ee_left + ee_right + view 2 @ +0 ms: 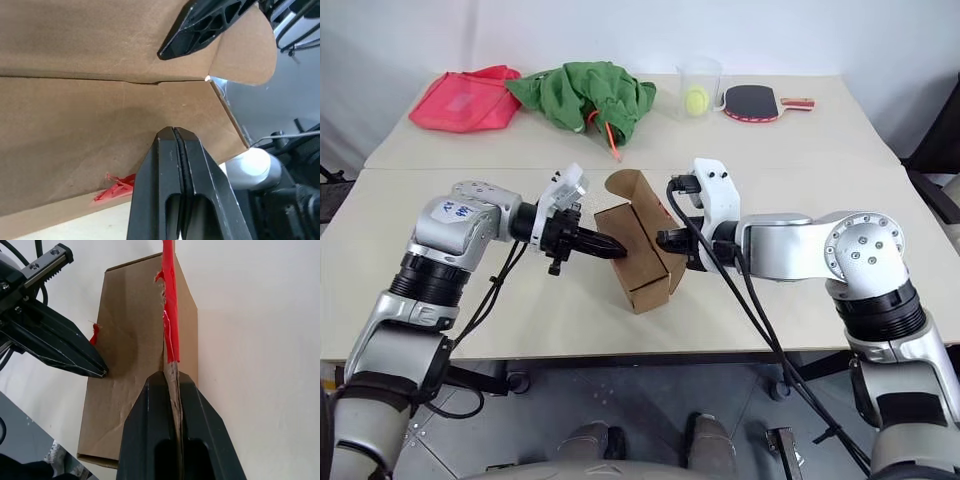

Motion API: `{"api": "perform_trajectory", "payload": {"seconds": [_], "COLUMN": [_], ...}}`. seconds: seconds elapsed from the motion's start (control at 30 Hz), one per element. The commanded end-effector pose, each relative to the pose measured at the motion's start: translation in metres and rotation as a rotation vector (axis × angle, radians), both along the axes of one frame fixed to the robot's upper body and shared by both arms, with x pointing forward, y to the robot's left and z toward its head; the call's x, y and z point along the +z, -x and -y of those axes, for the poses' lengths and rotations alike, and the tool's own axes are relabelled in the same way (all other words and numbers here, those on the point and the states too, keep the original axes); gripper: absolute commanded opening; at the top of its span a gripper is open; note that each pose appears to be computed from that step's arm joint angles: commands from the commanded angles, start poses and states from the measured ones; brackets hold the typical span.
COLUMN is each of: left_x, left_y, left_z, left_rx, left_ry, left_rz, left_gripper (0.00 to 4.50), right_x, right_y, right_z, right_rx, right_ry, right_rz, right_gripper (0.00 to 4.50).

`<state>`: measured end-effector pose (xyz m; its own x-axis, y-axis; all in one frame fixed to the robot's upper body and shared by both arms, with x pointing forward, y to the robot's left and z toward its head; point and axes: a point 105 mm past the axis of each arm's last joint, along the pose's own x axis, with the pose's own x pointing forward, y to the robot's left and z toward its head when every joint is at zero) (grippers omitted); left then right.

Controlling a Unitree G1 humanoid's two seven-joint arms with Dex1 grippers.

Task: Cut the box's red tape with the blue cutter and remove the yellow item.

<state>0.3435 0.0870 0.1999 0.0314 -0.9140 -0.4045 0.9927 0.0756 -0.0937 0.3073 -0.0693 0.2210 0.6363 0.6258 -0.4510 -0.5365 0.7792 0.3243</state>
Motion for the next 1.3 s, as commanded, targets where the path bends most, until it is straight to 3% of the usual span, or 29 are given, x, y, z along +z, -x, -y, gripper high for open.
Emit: {"api": "perform_trajectory", "payload": {"seconds": [0.03,0.37,0.8,1.3], "left_x": [-0.016,-0.036,-0.047,-0.058], "left_y": [-0.012,-0.012,-0.006,-0.01], "left_z": [-0.014,-0.035,-0.054,-0.063], "left_rx": [0.072,0.076,0.136,0.209], "left_ry": [-0.093,-0.229,-0.26,-0.282], "left_rz": [0.026,0.061,0.049,0.076], "left_gripper": [0.0,0.0,0.0,0.0], "right_x": [0.004,0.006,0.014,-0.002], "right_y": [0.003,0.004,0.006,0.011], "right_z": [0.001,0.021,0.032,0.044], "right_rx": [-0.008,-0.068,-0.04,-0.01], "right_ry": [-0.014,0.012,0.046,0.129], "right_rz": [0.025,0.05,0.082,0.021], "right_gripper": [0.04,0.04,0.04,0.04]}}
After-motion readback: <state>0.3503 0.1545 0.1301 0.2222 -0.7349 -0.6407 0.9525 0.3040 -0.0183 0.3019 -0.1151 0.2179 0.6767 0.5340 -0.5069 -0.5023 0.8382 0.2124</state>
